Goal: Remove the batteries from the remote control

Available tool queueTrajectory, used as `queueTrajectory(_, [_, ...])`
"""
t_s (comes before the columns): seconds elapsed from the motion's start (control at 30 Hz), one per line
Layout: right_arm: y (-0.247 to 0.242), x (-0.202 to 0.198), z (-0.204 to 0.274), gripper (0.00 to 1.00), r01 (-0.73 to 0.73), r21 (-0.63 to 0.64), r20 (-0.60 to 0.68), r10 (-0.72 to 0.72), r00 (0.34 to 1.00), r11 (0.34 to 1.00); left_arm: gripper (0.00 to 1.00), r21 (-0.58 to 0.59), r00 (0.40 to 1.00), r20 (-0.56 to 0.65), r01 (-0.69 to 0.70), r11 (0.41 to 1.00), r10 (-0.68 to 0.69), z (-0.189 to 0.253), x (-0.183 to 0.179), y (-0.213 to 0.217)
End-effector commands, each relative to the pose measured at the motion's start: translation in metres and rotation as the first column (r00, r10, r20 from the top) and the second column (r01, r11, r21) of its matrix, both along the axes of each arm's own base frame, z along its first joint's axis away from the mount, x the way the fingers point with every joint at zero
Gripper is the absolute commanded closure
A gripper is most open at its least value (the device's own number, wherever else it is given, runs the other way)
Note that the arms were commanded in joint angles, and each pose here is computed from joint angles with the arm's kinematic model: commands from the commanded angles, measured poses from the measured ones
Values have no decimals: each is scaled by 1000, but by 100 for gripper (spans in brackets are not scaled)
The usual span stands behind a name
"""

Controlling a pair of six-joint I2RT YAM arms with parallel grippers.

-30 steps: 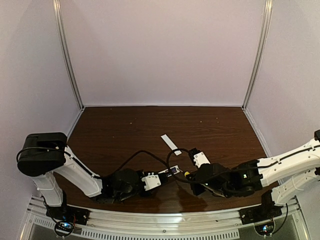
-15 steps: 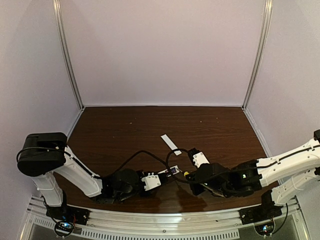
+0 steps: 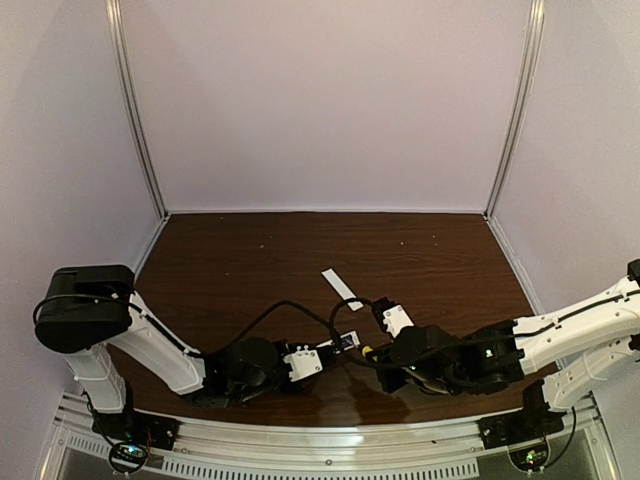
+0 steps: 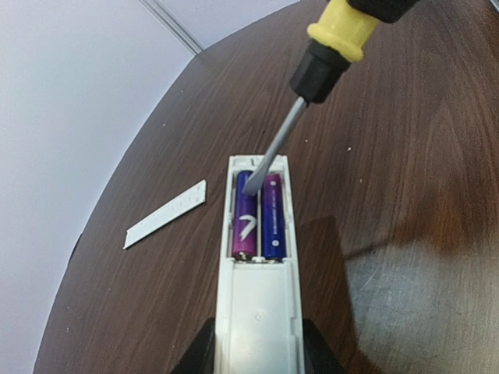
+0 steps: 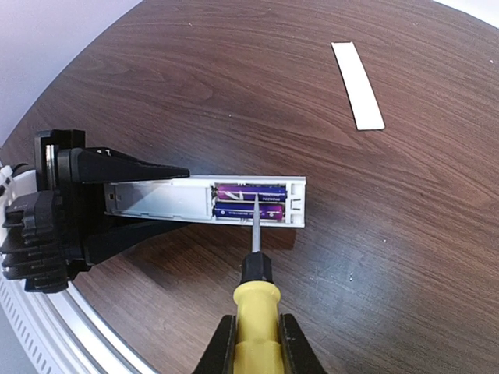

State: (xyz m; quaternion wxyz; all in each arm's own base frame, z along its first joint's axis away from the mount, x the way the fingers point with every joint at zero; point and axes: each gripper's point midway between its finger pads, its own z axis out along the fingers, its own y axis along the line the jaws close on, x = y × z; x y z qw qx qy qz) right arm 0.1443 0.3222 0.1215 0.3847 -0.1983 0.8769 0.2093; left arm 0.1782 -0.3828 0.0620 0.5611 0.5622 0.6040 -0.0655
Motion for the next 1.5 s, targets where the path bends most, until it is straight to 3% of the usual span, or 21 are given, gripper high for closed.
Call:
queueTrajectory(0.0, [-16, 7, 9, 100, 62, -21, 39, -62, 997, 998, 100, -70, 1000, 21, -4, 998, 5, 17, 3, -10])
queueTrajectory(0.2, [-32, 11, 16, 100, 104, -17, 61, -103, 993, 994, 100, -74, 1000, 19, 8, 997, -7, 17, 2, -11])
queueTrajectory(1.47, [-13, 10, -10, 100, 49, -30, 16, -49, 999, 998, 100, -92, 1000, 16, 24, 995, -22, 21, -1, -11])
